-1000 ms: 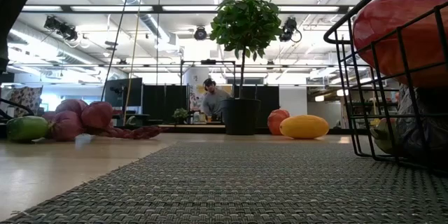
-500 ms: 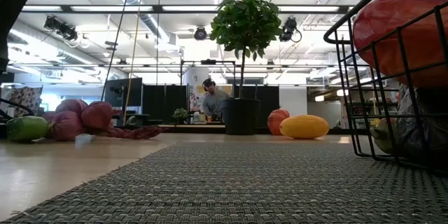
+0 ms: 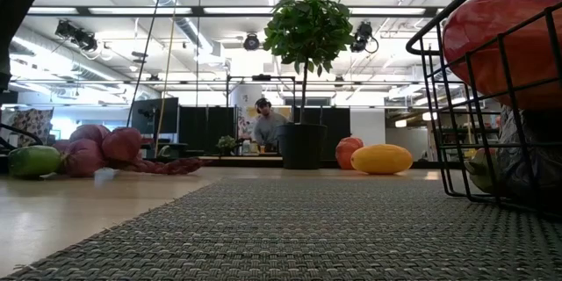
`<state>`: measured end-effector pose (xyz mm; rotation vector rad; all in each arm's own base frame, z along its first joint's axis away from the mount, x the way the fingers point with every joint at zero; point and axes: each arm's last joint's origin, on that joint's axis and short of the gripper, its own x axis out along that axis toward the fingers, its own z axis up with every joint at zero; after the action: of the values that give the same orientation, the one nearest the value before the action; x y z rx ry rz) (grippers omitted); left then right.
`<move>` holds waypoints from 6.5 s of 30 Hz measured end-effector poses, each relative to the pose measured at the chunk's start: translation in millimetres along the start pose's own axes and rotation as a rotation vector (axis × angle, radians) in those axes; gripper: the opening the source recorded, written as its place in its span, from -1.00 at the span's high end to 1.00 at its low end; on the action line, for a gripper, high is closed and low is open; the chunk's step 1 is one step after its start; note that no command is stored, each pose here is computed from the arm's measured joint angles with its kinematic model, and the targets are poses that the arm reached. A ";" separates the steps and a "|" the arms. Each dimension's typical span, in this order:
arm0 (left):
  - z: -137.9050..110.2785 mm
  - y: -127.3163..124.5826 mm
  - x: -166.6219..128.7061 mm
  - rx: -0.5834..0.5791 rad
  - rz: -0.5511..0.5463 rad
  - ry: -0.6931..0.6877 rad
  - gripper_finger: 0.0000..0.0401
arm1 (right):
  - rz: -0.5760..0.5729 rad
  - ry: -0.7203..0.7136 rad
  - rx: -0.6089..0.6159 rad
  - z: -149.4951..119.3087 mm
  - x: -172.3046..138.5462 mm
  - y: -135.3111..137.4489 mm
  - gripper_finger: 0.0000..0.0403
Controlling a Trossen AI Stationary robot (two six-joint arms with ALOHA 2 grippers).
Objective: Build produce basket
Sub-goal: Put the green celery into the black wire basket, then put the orange carrot into the black wire basket, then put the yellow mango into the black wire basket
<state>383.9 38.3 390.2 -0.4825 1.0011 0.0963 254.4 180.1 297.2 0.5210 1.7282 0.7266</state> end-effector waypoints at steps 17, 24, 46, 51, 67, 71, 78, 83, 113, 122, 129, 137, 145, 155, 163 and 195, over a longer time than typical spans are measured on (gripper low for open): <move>-6.2 0.0 0.6 -0.010 0.081 0.035 0.34 | -0.235 -0.031 0.178 -6.5 -8.6 -16.2 -0.72; -40.2 -19.0 9.3 0.060 0.131 0.285 0.33 | -0.354 -0.147 0.179 -16.0 -25.2 -17.6 -0.72; -190.6 -96.7 71.3 0.245 0.008 0.553 0.19 | -0.535 -0.791 0.240 -65.6 -83.5 2.9 -0.72; -222.2 -119.1 62.2 0.275 -0.015 0.582 0.19 | -0.515 -0.803 0.267 -52.2 -74.8 4.9 -0.72; -301.2 -137.6 104.1 0.302 -0.060 0.541 0.19 | -0.358 -0.918 0.453 -7.1 -34.0 19.2 -0.72; -306.1 -135.0 115.2 0.238 -0.091 0.509 0.19 | -0.300 -0.875 0.479 -0.4 -25.3 21.1 -0.72; -322.0 -129.0 122.1 0.258 -0.056 0.491 0.19 | -0.252 -0.890 0.571 -3.1 -25.8 22.6 -0.72; -336.2 -125.9 128.3 0.263 -0.075 0.493 0.17 | -0.242 -0.891 0.596 -4.1 -22.9 24.3 -0.72; -285.1 -114.1 142.9 0.074 -0.185 0.349 0.63 | -0.342 -0.787 0.609 -17.4 -14.6 21.6 -0.72; -170.2 -128.1 101.4 -0.033 -0.267 -0.029 0.63 | -0.350 -0.917 0.558 -68.1 -34.8 38.0 -0.72; -105.4 -117.3 65.8 -0.111 -0.289 -0.243 0.63 | -0.351 -0.981 0.485 -113.6 -57.5 40.8 -0.72; -64.5 -122.5 49.7 -0.061 -0.277 -0.413 0.64 | -0.391 -0.943 0.404 -153.3 -73.1 33.9 -0.72; -23.5 -148.9 77.5 -0.010 -0.306 -0.479 0.64 | -0.365 -0.888 0.414 -169.6 -70.7 34.7 -0.72; -3.3 -173.0 118.3 0.015 -0.363 -0.489 0.57 | -0.347 -0.910 0.515 -191.8 -57.4 39.5 -0.72; -14.5 -179.7 149.0 -0.023 -0.423 -0.374 0.50 | -0.340 -0.917 0.527 -193.3 -51.3 42.9 -0.72; 14.6 -68.2 89.3 -0.045 -0.033 -0.159 -0.10 | -0.390 -1.051 0.564 -171.8 -35.8 49.6 -0.72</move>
<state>464.1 -28.7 346.4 -0.5236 0.8363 0.1261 97.4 156.2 386.9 0.7376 0.9377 -0.3312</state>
